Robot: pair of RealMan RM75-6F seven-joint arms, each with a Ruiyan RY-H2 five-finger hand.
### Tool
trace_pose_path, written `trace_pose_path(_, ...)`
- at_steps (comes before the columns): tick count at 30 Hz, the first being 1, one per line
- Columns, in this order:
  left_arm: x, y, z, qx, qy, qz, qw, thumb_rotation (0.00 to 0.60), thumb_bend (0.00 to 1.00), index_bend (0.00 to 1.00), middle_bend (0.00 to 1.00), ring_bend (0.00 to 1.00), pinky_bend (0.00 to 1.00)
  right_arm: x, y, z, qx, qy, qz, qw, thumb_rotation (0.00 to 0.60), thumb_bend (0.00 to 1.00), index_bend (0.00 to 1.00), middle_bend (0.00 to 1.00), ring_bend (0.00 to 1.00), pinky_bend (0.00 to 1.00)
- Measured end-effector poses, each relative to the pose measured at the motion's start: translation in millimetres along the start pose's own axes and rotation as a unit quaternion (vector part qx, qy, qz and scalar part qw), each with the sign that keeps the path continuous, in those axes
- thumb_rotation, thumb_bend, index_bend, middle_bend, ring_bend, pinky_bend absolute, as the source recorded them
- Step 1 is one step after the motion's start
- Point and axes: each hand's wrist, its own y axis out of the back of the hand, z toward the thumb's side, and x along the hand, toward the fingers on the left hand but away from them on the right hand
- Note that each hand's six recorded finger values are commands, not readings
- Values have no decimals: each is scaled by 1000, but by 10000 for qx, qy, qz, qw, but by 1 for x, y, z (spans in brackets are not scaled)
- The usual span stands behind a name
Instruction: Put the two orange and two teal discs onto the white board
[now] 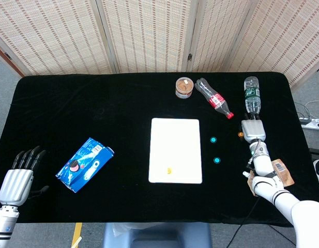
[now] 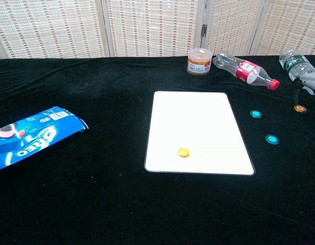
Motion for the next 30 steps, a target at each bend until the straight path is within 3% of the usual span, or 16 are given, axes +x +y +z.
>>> trace_pose_path(11,0,1,0,-35,-14,20,10000,600,161,0,0,33,0,2,2,0,-20,47,-46,10000,600,377,562,158,16,0)
trace_pose_path(17,0,4,1,-38,-41,61,10000,600,162,0,0,33,0,10,11,4,-72,255,-188,9995,600,395,565,160,17,0)
trace_pose_path(25,-1,8,2,-27,-59,120,9999,600,161,0,0,33,0,44,32,41,-49,1158,-512,9919,600,394,565,164,14,0)
trace_pose_path(30,-1,12,4,-6,-93,165,9998,600,161,0,0,33,0,86,47,88,92,2128,-775,9740,600,395,566,167,12,0)
